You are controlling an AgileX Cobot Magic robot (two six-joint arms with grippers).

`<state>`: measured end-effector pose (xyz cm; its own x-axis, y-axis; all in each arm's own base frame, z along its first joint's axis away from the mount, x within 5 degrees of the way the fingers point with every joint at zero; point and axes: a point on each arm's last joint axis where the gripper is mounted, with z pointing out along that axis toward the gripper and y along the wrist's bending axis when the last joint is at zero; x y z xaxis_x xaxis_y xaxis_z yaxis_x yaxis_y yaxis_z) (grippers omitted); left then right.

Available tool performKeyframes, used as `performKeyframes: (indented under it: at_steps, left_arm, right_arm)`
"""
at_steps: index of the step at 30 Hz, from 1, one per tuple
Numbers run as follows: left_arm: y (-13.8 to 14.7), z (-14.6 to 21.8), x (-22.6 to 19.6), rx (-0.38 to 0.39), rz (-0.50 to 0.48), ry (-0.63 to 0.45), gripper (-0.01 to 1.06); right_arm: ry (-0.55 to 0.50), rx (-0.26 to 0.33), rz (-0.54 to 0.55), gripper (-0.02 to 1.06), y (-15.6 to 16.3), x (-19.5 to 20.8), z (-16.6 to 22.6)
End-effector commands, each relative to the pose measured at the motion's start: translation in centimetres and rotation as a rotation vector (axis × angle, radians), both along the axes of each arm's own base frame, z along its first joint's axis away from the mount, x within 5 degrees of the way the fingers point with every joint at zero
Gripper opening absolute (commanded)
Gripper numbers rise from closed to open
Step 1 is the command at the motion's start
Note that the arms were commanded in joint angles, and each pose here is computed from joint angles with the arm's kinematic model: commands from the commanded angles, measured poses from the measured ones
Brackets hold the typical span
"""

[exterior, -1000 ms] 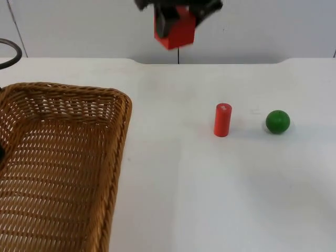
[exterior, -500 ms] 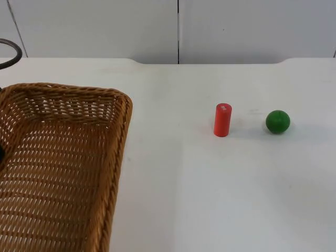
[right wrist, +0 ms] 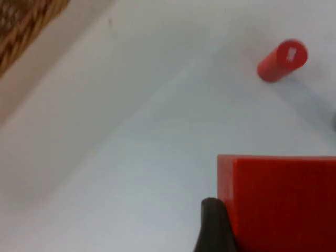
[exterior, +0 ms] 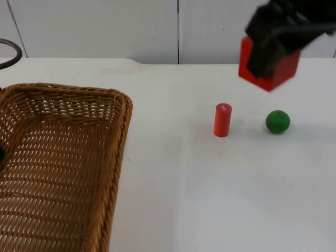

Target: Pick up the basket with the left hand and place the object to the left of the red cylinder into the basket with the right hand.

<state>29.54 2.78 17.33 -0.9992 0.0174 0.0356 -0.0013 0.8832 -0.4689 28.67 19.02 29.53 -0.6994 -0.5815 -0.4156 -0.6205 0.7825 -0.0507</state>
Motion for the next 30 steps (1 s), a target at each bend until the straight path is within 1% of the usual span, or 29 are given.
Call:
performKeyframes:
  at_steps: [1,5,6,8,9,12,14,15,16,18,19,22,24,28,29,30]
  left_arm:
    - [-0.1,0.4,0.0,-0.025,0.013,0.003,0.0]
    - [-0.1,0.4,0.0,-0.025,0.013,0.003,0.0]
    - [-0.1,0.4,0.0,-0.026,0.012,0.004,0.0]
    - [-0.1,0.4,0.0,-0.026,0.012,0.004,0.0]
    - [-0.1,0.4,0.0,-0.026,0.012,0.004,0.0]
    - [-0.1,0.4,0.0,-0.028,0.01,0.008,0.0]
    - [-0.1,0.4,-0.1,-0.029,0.009,0.009,0.0]
    - [-0.1,0.4,-0.1,-0.029,0.009,0.009,0.0]
    - [-0.1,0.4,-0.1,-0.029,0.009,0.009,0.0]
    - [-0.2,0.4,-0.1,-0.035,0.002,0.016,0.0]
    - [-0.2,0.4,-0.1,-0.035,0.002,0.016,0.0]
    - [-0.2,0.4,-0.2,-0.04,0.001,0.02,0.0]
    - [-0.2,0.5,-0.2,-0.042,0.001,0.021,0.0]
    - [-0.3,0.5,-0.2,-0.046,0.003,0.022,0.0]
    - [-0.3,0.5,-0.2,-0.046,0.003,0.022,0.0]
    - [-0.3,0.5,-0.2,-0.046,0.003,0.022,0.0]
  right_arm:
    - [-0.005,0.013,0.015,0.0,-0.1,-0.5,-0.5]
    - [0.0,0.007,0.046,0.0,0.3,-0.9,-0.9]
    - [-0.017,0.016,0.091,0.0,1.1,-1.3,-0.8]
    - [-0.05,0.061,0.155,0.0,2.8,-2.1,-0.6]
    - [-0.05,0.061,0.155,0.0,2.8,-2.1,-0.6]
    - [-0.128,0.131,0.316,0.0,6.0,-3.8,-0.2]
    - [-0.169,0.159,0.419,0.0,8.0,-5.1,-0.3]
    - [-0.169,0.159,0.419,0.0,8.0,-5.1,-0.3]
    - [-0.189,0.182,0.461,0.0,9.2,-5.7,-0.5]
    - [-0.219,0.202,0.526,0.0,11.2,-6.8,-1.2]
    - [-0.219,0.202,0.526,0.0,11.2,-6.8,-1.2]
    - [-0.269,0.228,0.592,0.0,14.1,-7.9,-3.0]
    - [-0.276,0.233,0.596,0.0,14.7,-7.9,-3.6]
    - [-0.287,0.234,0.59,0.0,16.0,-7.2,-6.2]
    - [-0.287,0.234,0.59,0.0,16.0,-7.2,-6.2]
    - [-0.297,0.237,0.585,0.0,16.5,-6.8,-7.2]
